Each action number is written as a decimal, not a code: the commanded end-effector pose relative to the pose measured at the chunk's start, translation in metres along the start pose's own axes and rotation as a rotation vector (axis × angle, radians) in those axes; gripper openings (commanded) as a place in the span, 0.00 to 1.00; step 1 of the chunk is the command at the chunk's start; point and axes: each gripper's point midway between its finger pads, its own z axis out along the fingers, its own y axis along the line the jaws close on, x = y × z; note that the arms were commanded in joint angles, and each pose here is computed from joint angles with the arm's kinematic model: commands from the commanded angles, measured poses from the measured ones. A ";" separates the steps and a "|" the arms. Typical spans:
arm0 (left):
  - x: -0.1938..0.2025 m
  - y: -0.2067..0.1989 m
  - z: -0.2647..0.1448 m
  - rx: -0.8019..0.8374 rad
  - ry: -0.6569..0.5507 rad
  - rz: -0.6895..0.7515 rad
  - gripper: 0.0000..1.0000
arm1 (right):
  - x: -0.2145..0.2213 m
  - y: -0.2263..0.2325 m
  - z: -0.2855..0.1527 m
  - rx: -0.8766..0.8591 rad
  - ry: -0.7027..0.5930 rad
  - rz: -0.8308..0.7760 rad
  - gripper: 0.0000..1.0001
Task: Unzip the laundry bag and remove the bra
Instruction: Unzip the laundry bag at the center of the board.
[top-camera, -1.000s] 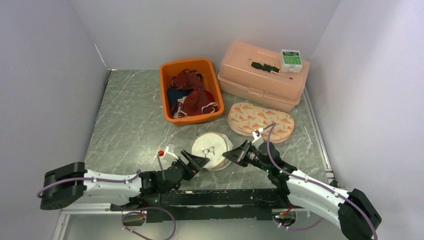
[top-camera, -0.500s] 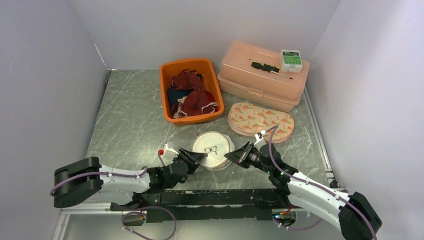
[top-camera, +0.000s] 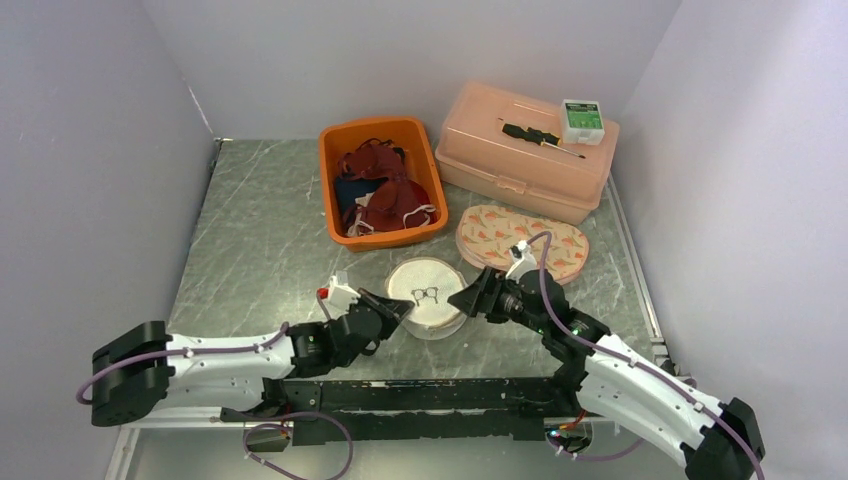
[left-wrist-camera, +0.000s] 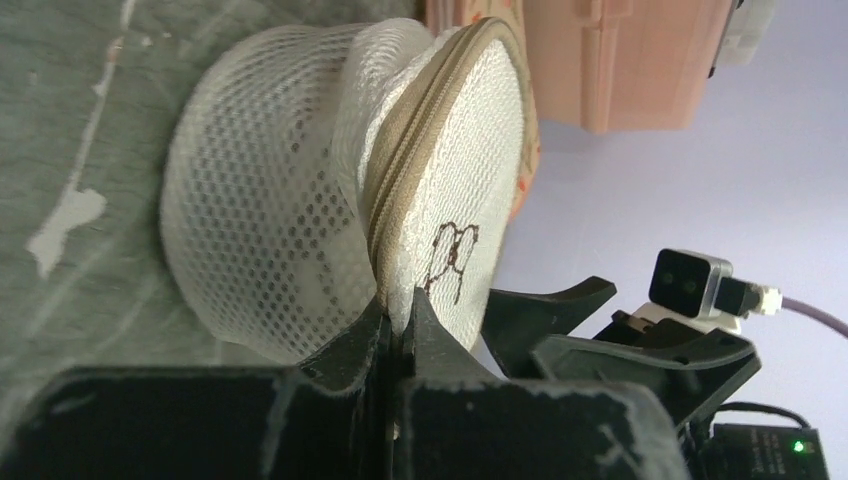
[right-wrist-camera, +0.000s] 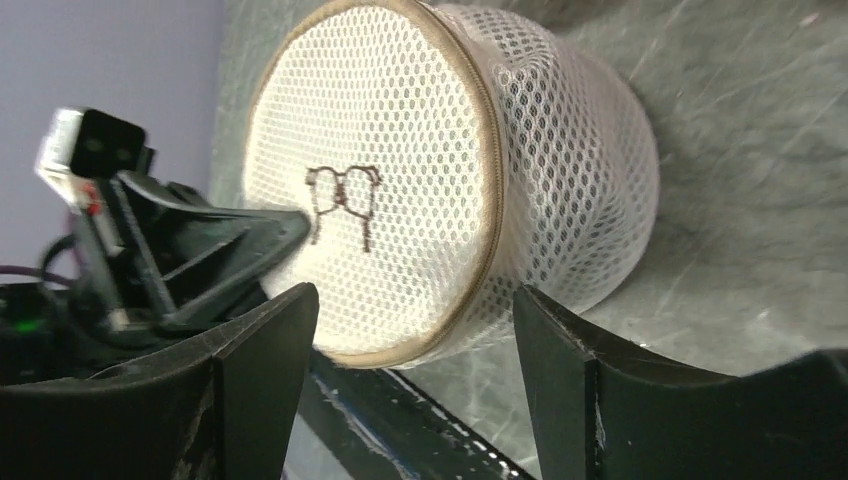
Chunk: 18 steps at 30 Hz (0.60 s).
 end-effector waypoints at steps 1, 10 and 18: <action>-0.017 -0.006 -0.012 -0.176 -0.069 -0.030 0.02 | -0.020 -0.001 -0.015 0.066 -0.033 -0.239 0.76; -0.035 -0.014 -0.013 -0.251 -0.123 -0.072 0.03 | -0.024 0.016 -0.015 -0.048 -0.049 -0.272 0.77; -0.039 -0.009 -0.005 -0.334 -0.135 -0.078 0.03 | 0.001 0.053 -0.016 -0.280 0.036 -0.406 0.56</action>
